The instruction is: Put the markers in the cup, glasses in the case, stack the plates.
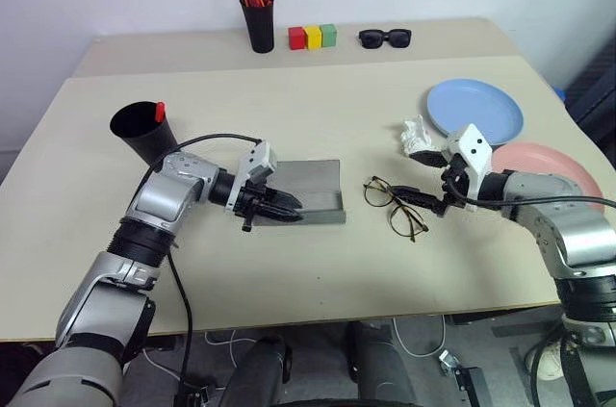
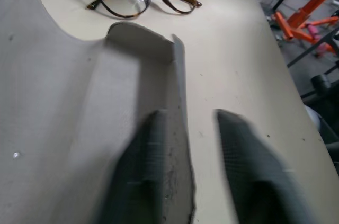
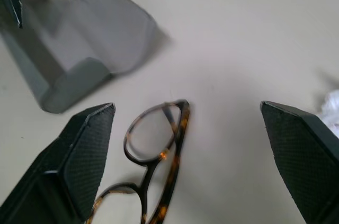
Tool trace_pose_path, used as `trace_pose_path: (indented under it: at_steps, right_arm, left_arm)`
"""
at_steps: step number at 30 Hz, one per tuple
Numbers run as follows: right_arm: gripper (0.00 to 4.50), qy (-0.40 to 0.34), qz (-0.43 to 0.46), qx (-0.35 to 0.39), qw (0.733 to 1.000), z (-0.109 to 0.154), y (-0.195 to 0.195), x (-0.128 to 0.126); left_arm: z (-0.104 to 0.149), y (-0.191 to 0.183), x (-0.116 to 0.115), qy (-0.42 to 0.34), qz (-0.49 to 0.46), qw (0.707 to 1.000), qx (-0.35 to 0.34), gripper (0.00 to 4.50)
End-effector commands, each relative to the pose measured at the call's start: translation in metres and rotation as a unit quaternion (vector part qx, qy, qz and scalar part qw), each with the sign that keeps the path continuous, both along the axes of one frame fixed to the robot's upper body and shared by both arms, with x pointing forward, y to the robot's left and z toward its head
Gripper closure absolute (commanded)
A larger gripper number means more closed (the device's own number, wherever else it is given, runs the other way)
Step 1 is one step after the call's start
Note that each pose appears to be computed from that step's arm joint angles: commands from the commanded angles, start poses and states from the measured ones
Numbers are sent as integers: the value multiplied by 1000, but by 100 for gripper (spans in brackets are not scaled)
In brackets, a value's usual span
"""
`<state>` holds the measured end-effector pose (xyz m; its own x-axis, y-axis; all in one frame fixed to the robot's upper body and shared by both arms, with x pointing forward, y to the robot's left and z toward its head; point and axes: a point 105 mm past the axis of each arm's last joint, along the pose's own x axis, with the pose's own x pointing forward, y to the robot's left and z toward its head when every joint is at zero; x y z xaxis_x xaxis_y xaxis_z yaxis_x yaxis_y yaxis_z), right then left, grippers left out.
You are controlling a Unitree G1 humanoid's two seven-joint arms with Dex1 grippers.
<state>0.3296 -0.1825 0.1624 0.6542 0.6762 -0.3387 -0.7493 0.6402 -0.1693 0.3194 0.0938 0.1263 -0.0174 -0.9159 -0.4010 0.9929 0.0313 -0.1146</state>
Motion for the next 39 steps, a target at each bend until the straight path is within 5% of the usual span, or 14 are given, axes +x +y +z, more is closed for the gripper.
trace_pose_path:
  at_steps: [1,3,13,16,26,29,32,39]
  right_arm:
    - [0,-6,14,-19,1000,15,9,-7]
    - [0,4,12,-29,1000,14,10,-10]
    - [0,61,-24,-105,992,-5,-1,-14]
    - [85,75,-29,-106,991,-10,-2,-16]
    - [85,122,-55,-79,988,-18,-1,-11]
    - [170,128,-68,-80,986,-22,-4,-8]
    - [313,140,-66,-79,985,-25,-4,-9]
    - [313,155,-72,-73,983,-29,-6,-10]
  left_arm:
    - [11,2,-3,-56,-25,998,0,107]
    - [12,3,0,-65,-15,998,-2,9]
    - [60,22,-7,-83,44,986,-140,9]
    - [65,34,-18,-86,59,982,-155,4]
    - [74,35,-48,-71,94,979,-167,4]
    - [78,30,-52,-71,100,978,-169,4]
    - [83,28,-54,-64,106,978,-171,4]
    - [81,31,-55,-57,117,977,-168,4]
